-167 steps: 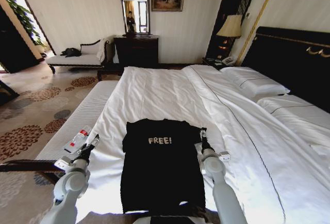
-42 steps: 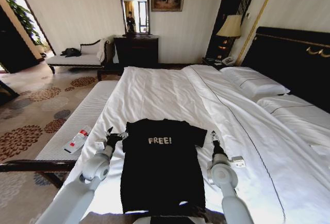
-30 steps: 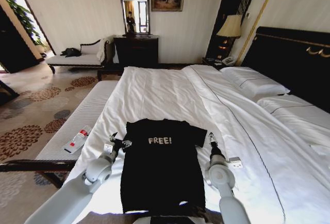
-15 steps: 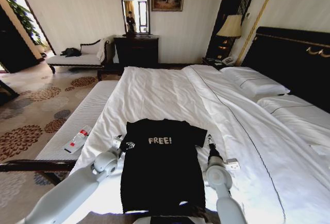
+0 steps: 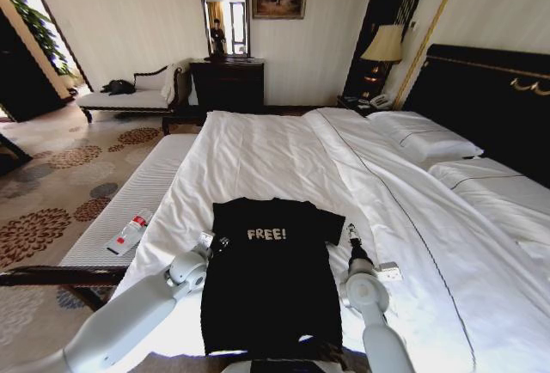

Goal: Fold the clothes on the bed.

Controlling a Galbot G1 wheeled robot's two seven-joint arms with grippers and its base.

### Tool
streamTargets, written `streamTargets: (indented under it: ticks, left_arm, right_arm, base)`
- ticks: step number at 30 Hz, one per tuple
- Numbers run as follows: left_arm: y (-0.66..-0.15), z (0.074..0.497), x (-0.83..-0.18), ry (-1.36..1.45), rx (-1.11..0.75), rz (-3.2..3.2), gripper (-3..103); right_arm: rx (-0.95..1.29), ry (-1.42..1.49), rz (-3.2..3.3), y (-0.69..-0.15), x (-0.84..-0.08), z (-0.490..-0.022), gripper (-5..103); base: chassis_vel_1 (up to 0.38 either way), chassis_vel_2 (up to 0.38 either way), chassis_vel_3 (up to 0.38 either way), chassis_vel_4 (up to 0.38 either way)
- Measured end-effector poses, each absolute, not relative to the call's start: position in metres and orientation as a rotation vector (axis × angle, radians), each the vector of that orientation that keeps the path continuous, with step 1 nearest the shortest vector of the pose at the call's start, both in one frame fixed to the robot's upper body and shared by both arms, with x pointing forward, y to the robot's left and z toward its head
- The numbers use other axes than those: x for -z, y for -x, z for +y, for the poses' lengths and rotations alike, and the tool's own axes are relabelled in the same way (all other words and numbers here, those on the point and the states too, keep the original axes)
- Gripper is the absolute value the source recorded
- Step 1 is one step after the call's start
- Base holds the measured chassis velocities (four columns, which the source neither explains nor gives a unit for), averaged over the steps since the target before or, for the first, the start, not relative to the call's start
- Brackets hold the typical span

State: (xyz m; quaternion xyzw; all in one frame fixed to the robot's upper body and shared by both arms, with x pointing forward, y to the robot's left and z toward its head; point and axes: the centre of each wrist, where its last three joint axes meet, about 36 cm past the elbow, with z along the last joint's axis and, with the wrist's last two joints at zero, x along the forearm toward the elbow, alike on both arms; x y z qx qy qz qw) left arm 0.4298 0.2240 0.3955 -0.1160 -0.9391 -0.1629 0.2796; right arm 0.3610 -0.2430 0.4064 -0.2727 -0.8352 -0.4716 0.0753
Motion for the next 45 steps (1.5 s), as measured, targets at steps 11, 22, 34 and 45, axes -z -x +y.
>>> streamTargets:
  ticks: [11,22,34,45]
  left_arm:
    - [-0.423,0.241,-0.411,0.245,0.383,-2.553,11]
    - [-0.411,0.261,-0.413,0.175,0.302,-2.579,10]
    - [-0.403,0.272,-0.421,0.101,0.186,-2.633,4]
    - [-0.404,0.254,-0.425,0.153,0.023,-2.703,2]
  right_arm:
    - [1.413,0.810,-2.503,-0.360,-0.407,-0.240,100]
    - [1.412,0.802,-2.508,-0.357,-0.409,-0.237,100]
    - [1.409,0.805,-2.519,-0.351,-0.412,-0.238,100]
    - [1.397,0.814,-2.526,-0.350,-0.412,-0.239,100]
  base:
    - [0.000,0.000,0.000,0.000]
    - [0.000,0.000,0.000,0.000]
    - [0.000,0.000,0.000,0.000]
    - [0.000,0.000,0.000,0.000]
